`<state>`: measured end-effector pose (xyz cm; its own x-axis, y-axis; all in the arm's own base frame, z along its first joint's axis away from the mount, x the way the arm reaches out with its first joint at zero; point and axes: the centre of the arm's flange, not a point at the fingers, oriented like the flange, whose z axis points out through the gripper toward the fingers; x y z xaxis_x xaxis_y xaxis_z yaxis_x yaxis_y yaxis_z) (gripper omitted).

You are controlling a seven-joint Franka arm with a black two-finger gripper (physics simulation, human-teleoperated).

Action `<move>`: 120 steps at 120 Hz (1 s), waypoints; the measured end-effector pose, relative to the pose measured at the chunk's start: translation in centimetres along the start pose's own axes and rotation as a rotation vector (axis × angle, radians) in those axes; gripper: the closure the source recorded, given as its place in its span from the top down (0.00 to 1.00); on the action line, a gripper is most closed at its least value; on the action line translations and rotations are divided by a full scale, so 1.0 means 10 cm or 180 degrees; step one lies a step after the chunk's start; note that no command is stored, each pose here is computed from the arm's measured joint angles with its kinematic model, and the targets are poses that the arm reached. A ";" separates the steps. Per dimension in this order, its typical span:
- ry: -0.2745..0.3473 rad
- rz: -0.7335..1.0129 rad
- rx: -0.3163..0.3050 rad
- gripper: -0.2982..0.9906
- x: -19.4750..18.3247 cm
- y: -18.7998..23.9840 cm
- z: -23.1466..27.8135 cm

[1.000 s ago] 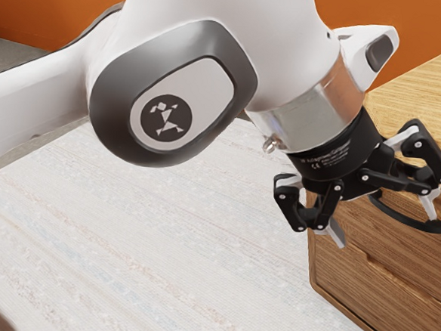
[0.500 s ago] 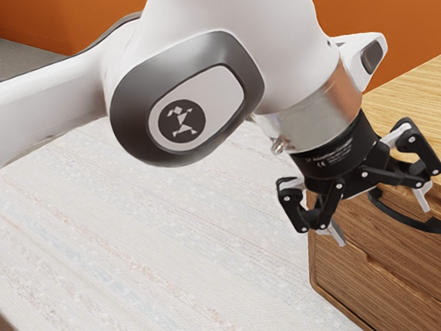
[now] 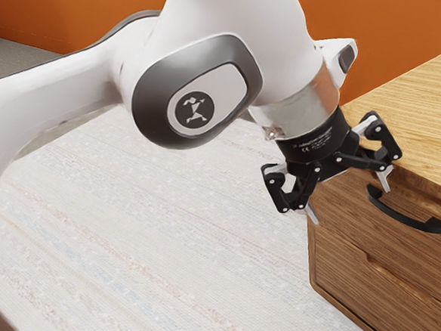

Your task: Pull the drawer handle with one arm to open the drawer

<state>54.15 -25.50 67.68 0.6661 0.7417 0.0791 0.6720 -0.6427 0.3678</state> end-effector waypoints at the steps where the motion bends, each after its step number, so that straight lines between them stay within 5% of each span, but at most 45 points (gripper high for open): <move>1: 0.0002 -0.0004 0.0006 0.77 0.00 0.00 0.00; 36: 0.0076 -0.0016 0.0123 0.77 -0.18 -0.05 -0.11; 80: 0.0060 0.0092 -0.0045 0.77 -0.74 0.00 -0.28; 120: -0.0057 -0.0009 -0.0173 0.77 -0.47 0.07 -0.07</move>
<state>51.27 -29.34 68.27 0.6702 0.7396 0.0616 0.6557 -0.6290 0.4177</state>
